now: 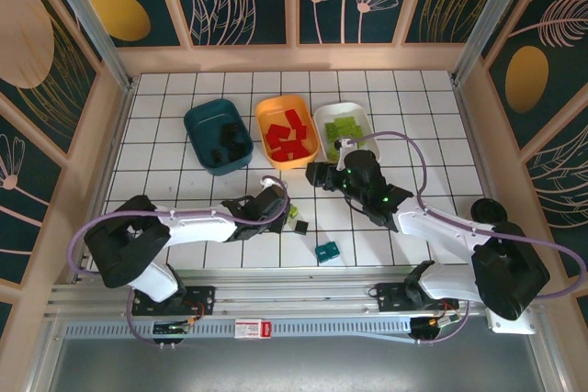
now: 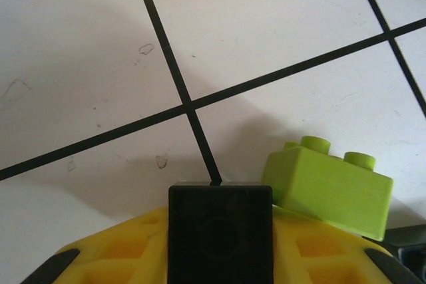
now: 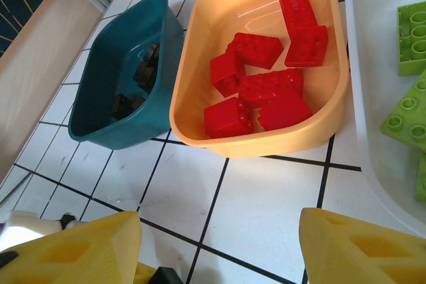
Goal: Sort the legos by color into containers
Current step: Pick up the lego from the middle-left of the table, then place the lego in the container.
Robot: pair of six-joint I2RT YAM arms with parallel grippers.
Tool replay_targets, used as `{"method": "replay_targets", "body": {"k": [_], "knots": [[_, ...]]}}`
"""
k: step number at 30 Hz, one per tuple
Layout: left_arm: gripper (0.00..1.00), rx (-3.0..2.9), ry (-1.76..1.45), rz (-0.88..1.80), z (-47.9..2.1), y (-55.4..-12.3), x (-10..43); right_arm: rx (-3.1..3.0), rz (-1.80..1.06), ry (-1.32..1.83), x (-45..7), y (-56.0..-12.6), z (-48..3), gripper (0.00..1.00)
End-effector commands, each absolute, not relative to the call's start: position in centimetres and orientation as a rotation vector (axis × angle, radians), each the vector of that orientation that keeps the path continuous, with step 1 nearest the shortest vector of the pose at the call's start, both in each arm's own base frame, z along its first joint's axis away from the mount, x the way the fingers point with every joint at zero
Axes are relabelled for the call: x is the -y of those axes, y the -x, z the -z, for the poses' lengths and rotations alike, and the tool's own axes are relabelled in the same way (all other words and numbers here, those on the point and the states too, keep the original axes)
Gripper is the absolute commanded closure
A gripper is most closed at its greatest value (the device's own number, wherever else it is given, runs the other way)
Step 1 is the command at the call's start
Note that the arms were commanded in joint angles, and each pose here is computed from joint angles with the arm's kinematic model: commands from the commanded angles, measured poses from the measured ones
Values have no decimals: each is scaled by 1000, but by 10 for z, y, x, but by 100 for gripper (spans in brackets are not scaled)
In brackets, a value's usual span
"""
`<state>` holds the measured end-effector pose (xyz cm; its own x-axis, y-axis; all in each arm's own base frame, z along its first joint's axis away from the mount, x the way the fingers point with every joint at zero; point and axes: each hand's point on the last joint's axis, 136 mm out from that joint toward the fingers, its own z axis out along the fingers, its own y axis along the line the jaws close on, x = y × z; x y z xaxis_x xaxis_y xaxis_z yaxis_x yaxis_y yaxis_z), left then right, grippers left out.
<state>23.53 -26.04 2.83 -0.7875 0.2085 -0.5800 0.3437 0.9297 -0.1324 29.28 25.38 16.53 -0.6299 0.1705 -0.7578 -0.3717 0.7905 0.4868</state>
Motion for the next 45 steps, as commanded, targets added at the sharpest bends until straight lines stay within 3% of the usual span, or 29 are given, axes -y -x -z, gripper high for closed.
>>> {"method": "replay_targets", "body": {"k": [1, 6, 14, 19, 29, 32, 35, 41, 45], "knots": [[71, -2462, -338, 327, -53, -233, 250, -2091, -778, 116, -244, -294, -170, 36], [71, -2364, -191, 318, -99, -255, 219, -2089, -786, 117, -245, -294, -170, 36], [71, -2174, 289, 304, -160, -337, 124, -2143, -809, 147, -251, -288, -152, 36], [76, -2158, 483, 269, -148, -386, 87, -2148, -846, 182, -256, -282, -152, 36], [75, -2217, 586, 193, -116, -451, 64, -2197, -860, 278, -259, -261, -139, 36], [63, -2228, 597, 185, -109, -456, 62, -2204, -893, 316, -264, -253, -136, 35], [43, -2224, 589, 206, -115, -460, 65, -2228, -916, 393, -275, -243, -130, 34], [27, -2133, 533, 347, -172, -455, 78, -2342, -757, 574, -296, -229, -97, 34], [15, -2040, 468, 482, -219, -429, 92, -2392, -675, 658, -308, -222, -78, 34]]}}
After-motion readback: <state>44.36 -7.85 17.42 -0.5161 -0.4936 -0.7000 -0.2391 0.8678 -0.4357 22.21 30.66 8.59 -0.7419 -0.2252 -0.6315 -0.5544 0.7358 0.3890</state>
